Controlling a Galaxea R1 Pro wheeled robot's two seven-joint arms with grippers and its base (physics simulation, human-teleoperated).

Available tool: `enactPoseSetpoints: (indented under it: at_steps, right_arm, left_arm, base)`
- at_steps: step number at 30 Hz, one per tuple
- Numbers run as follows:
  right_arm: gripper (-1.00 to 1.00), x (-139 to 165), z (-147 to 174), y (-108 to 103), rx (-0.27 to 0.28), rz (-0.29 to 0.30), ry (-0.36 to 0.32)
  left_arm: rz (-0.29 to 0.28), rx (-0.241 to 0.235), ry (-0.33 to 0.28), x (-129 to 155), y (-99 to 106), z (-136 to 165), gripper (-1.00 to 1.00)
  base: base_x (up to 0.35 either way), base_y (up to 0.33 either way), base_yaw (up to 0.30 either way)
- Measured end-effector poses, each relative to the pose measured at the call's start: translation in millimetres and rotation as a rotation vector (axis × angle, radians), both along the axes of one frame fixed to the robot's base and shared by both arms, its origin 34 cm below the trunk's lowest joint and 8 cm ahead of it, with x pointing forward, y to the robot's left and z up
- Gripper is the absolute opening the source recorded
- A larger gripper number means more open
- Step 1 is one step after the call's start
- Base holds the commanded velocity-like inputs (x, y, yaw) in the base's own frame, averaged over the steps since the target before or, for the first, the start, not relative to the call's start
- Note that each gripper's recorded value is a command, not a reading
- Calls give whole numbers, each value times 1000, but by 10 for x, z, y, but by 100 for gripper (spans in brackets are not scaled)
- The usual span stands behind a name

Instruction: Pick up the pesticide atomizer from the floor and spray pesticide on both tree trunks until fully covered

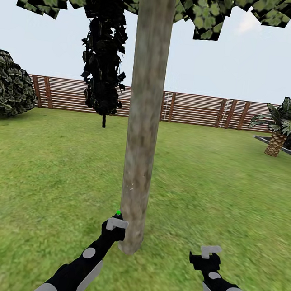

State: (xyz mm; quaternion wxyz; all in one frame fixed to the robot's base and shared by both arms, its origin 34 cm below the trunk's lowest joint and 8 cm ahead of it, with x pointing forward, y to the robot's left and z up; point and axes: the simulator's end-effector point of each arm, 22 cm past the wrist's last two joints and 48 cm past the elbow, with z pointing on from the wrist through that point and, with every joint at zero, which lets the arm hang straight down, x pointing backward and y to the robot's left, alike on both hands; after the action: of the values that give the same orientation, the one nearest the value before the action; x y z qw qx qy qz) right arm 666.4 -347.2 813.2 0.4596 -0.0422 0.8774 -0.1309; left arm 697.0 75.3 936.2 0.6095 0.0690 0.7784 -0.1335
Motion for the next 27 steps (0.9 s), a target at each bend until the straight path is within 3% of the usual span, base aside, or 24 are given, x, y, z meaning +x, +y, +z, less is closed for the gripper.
enactPoseSetpoints:
  at_steps: [9,17,18,19,23,27]
  right_arm:
    - [100,7,-26,202,21,21,2]
    - [100,-34,-63,209,20,25,10]
    - [100,-40,-69,207,19,26,11]
    - [100,-50,-78,208,19,26,13]
    - [100,-115,-135,193,16,27,25]
    - [100,-199,-212,218,14,35,41]
  left_arm:
    - [6,12,134,-41,68,-228,-100]
    - [82,-38,157,76,326,-153,-100]
    - [74,-36,207,76,322,-152,-100]
    - [68,-35,220,85,308,-114,-100]
    - [58,-38,224,120,284,10,-100]
    - [91,-68,228,196,428,144,-100]
  base:
    - [0,0,0]
    - [0,0,0]
    - [0,0,0]
    - [0,0,0]
    - [0,0,0]
    - [0,0,0]
